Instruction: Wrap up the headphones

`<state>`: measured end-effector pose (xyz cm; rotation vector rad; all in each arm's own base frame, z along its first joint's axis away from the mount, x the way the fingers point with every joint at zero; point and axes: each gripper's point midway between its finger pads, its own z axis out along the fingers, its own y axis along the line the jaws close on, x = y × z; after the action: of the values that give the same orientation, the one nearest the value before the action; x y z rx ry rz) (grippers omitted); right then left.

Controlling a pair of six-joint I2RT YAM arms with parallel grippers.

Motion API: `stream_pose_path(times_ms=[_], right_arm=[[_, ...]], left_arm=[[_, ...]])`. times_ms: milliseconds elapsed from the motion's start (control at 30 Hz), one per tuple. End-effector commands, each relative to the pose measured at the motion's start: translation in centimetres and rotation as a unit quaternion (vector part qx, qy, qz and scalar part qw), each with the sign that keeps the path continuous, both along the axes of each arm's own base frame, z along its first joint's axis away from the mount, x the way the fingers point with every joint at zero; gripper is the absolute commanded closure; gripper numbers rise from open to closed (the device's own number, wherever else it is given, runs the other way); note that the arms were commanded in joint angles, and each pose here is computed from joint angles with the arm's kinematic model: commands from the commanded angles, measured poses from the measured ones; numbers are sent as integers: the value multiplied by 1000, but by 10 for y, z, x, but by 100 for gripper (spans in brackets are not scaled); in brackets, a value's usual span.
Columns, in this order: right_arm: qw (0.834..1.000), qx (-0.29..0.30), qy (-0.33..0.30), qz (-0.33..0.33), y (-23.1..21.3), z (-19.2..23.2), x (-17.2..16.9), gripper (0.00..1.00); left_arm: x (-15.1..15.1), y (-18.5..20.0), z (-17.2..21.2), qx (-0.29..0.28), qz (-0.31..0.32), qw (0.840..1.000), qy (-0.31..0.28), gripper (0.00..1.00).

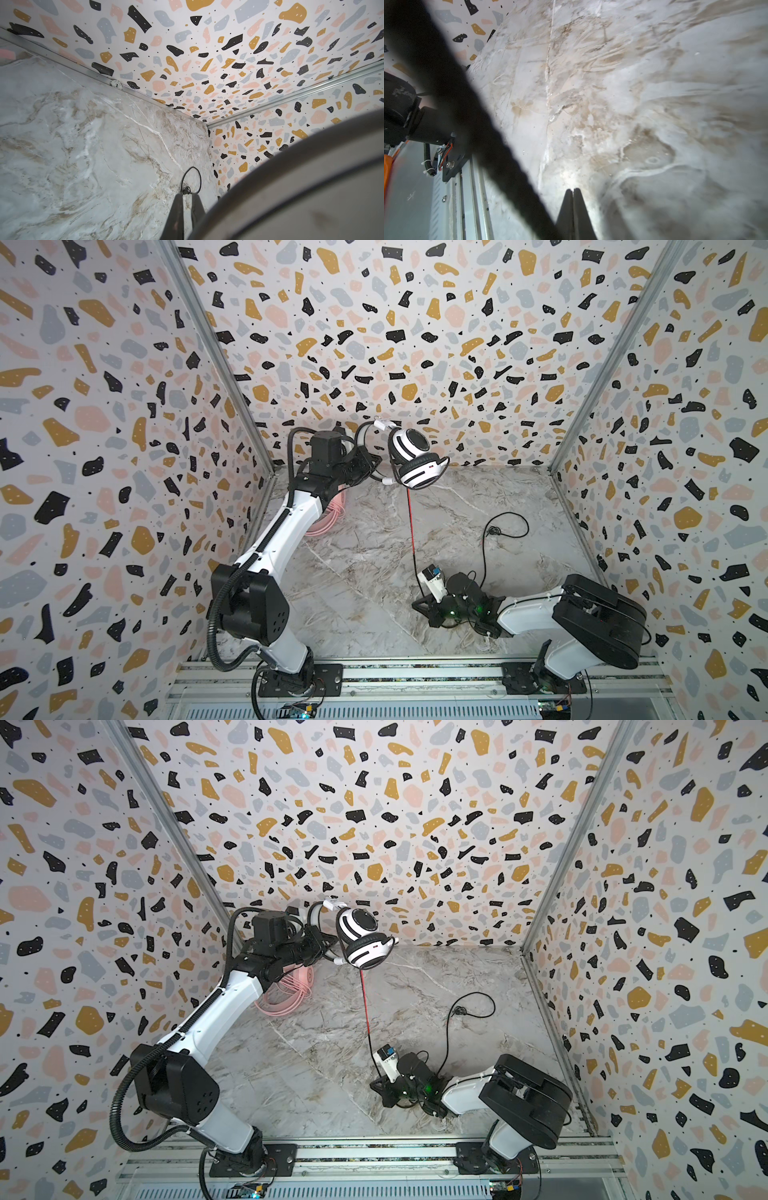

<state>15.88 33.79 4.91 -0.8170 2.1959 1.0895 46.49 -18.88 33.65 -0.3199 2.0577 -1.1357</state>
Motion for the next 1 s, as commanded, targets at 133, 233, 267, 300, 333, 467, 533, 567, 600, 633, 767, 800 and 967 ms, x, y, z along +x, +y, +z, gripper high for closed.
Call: stream_pose_path(times_ms=[133,233,267,300,333,467,533,567,600,633,767,800,967], right_arm=[[998,-64,-4,11,-5,-11,-21,100],[997,-76,-22,9,-5,-3,-23,100],[996,-79,-28,8,-4,0,-24,100],[996,-81,-34,11,-3,4,-25,100],[996,-82,-39,12,-2,8,-26,100],[994,-86,-68,25,7,32,-33,100],[992,-90,-85,27,9,45,-35,100],[991,-88,-94,26,12,54,-34,100],[991,-87,-101,27,13,62,-34,100],[990,-83,-108,27,15,71,-33,100],[987,-51,-149,4,16,116,-27,100],[987,-35,-159,-5,15,130,-24,100],[973,-4,-222,-58,-3,185,-8,100]], left_arm=[[14,32,59,-27,65,993,-91,100],[13,45,54,-13,101,990,-95,100],[12,52,52,-10,119,988,-98,100],[10,59,50,-8,140,985,-99,100],[8,67,49,-4,160,982,-103,100],[1,101,37,35,246,963,-103,100],[-2,113,28,54,276,955,-96,100],[-4,118,21,83,287,950,-91,100],[-6,123,14,107,294,946,-86,100],[-8,126,7,129,303,941,-83,100],[-15,139,-33,222,320,920,-41,100],[-16,140,-41,238,315,918,-31,100],[-19,144,-62,305,289,907,-25,100]])
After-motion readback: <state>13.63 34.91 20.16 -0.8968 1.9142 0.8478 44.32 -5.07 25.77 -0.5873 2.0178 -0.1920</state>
